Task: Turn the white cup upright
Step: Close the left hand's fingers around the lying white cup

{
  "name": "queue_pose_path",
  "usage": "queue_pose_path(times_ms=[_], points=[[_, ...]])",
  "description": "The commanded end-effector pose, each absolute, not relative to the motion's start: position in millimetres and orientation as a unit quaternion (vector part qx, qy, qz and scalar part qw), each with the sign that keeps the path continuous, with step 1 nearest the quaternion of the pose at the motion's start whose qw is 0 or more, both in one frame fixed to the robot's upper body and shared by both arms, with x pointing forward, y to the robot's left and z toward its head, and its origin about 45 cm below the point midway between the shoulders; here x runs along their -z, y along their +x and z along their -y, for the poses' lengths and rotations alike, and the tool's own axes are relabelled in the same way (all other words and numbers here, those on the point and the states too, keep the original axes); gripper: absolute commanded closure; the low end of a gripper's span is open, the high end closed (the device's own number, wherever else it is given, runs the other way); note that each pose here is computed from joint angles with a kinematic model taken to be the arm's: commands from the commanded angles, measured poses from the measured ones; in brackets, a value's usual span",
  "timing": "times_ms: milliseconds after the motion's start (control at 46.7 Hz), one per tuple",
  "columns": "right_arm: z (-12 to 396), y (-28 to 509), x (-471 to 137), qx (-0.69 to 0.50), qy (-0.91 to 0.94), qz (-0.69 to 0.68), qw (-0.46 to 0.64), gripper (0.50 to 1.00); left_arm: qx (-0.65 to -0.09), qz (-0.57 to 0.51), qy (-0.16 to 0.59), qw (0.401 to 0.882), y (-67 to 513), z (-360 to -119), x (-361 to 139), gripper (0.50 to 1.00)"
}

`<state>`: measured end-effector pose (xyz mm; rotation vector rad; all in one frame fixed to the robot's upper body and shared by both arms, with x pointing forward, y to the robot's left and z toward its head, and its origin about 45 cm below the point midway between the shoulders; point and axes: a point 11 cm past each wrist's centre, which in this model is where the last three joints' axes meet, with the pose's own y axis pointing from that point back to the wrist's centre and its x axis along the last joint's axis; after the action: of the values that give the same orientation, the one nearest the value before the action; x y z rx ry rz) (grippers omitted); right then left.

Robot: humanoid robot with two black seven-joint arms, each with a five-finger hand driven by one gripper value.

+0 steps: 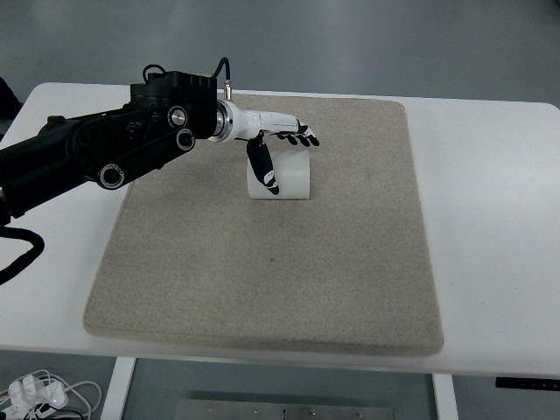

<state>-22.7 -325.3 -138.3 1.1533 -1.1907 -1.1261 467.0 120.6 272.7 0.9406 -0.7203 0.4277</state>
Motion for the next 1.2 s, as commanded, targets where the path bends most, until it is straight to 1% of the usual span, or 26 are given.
queue_pose_path(times_ms=[0,300,492,556,792,984,1006,1134,1156,1177], points=[[325.3,-22.8,138.3,0.474,0.485,0.501,0.539,0.548,-0.203,0.333,0.444,0.807,469.1,-123.7,-271.0,0.51],[325.3,-22.8,138.3,0.474,0.485,0.501,0.539,0.548,-0.196,0.331,0.458,0.802,468.5,-124.1,-260.5,0.514],[325.3,-22.8,138.3,0.474,0.485,0.501,0.539,0.548,-0.194,0.33,0.459,0.802,468.5,-121.8,-258.3,0.516],[325.3,-22.8,138.3,0.474,0.484,0.501,0.538,0.548,-0.192,0.33,0.457,0.803,467.4,-117.5,-257.5,0.519],[325.3,-22.8,138.3,0.474,0.485,0.501,0.539,0.548,-0.195,0.328,0.459,0.802,469.1,-119.8,-256.8,0.529],[325.3,-22.8,138.3,0.474,0.485,0.501,0.539,0.548,-0.195,0.328,0.459,0.802,469.1,-119.8,-256.8,0.576],[325.3,-22.8,138.3,0.474,0.485,0.501,0.539,0.548,-0.195,0.328,0.46,0.802,469.3,-120.2,-256.8,0.602],[325.3,-22.8,138.3,0.474,0.485,0.501,0.539,0.548,-0.196,0.327,0.462,0.801,470.0,-121.6,-256.2,0.705],[325.3,-22.8,138.3,0.474,0.485,0.501,0.539,0.548,-0.196,0.327,0.462,0.801,470.0,-121.6,-256.2,0.72],[325.3,-22.8,138.3,0.474,0.485,0.501,0.539,0.548,-0.195,0.328,0.462,0.801,469.8,-120.9,-256.0,0.724]])
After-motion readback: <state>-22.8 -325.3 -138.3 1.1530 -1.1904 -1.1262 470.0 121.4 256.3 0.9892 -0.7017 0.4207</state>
